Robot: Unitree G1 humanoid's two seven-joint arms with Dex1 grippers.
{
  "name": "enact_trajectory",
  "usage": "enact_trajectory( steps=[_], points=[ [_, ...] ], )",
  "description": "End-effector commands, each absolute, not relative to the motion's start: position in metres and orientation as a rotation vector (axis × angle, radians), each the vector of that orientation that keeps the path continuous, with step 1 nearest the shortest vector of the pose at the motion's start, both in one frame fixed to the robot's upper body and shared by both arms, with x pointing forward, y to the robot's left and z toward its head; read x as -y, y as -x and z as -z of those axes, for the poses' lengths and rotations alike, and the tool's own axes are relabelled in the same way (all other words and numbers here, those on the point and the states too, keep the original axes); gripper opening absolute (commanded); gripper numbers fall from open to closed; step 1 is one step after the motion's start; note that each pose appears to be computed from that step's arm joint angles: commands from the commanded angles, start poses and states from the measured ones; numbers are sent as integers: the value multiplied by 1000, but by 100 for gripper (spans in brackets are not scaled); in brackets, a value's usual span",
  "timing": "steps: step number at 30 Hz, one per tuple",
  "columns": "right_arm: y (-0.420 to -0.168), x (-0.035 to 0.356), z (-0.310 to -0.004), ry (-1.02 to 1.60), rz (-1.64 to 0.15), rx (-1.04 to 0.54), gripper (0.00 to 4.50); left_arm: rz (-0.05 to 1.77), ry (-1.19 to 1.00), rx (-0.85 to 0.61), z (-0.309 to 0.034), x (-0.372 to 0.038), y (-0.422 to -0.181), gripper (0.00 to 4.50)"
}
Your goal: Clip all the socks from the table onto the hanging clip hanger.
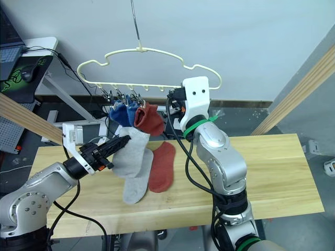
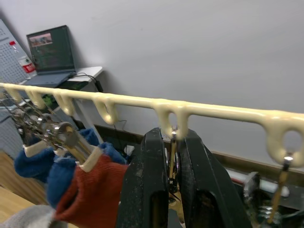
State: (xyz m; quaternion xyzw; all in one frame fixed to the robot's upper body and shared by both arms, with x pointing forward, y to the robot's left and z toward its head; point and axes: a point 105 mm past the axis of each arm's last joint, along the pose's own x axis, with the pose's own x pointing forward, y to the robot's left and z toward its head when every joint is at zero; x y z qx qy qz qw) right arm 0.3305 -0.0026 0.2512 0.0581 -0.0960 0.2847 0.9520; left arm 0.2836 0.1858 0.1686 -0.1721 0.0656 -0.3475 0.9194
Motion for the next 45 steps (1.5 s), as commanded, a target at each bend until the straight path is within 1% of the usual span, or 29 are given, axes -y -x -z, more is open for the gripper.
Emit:
enact_trajectory(
  steps=[1, 6, 9, 13, 18, 23, 29, 36, 45],
  points=[
    [-316, 2, -267, -167, -643, 262, 1, 878, 378, -148, -177, -163, -273, 0],
    [-313, 5, -266, -182, -663, 257, 1, 980, 350, -180, -176, -150, -262, 0],
    [-312, 7, -266, -184, -670, 252, 1, 1004, 326, -171, -175, -143, -262, 0],
    [-312, 9, -266, -189, -679, 246, 1, 1032, 309, -125, -178, -130, -267, 0],
    [-314, 11, -267, -198, -677, 239, 1, 1073, 170, -41, -181, -113, -272, 0],
    [-314, 11, -266, -220, -681, 229, 1, 1061, 87, 40, -181, -111, -282, 0],
    [-314, 10, -265, -251, -695, 207, 1, 1055, 148, 96, -188, -108, -292, 0],
    [-314, 10, -264, -276, -699, 188, 1, 1051, 234, 112, -192, -104, -298, 0],
    [-314, 10, -264, -298, -700, 177, 1, 997, 298, 134, -192, -105, -308, 0]
  ],
)
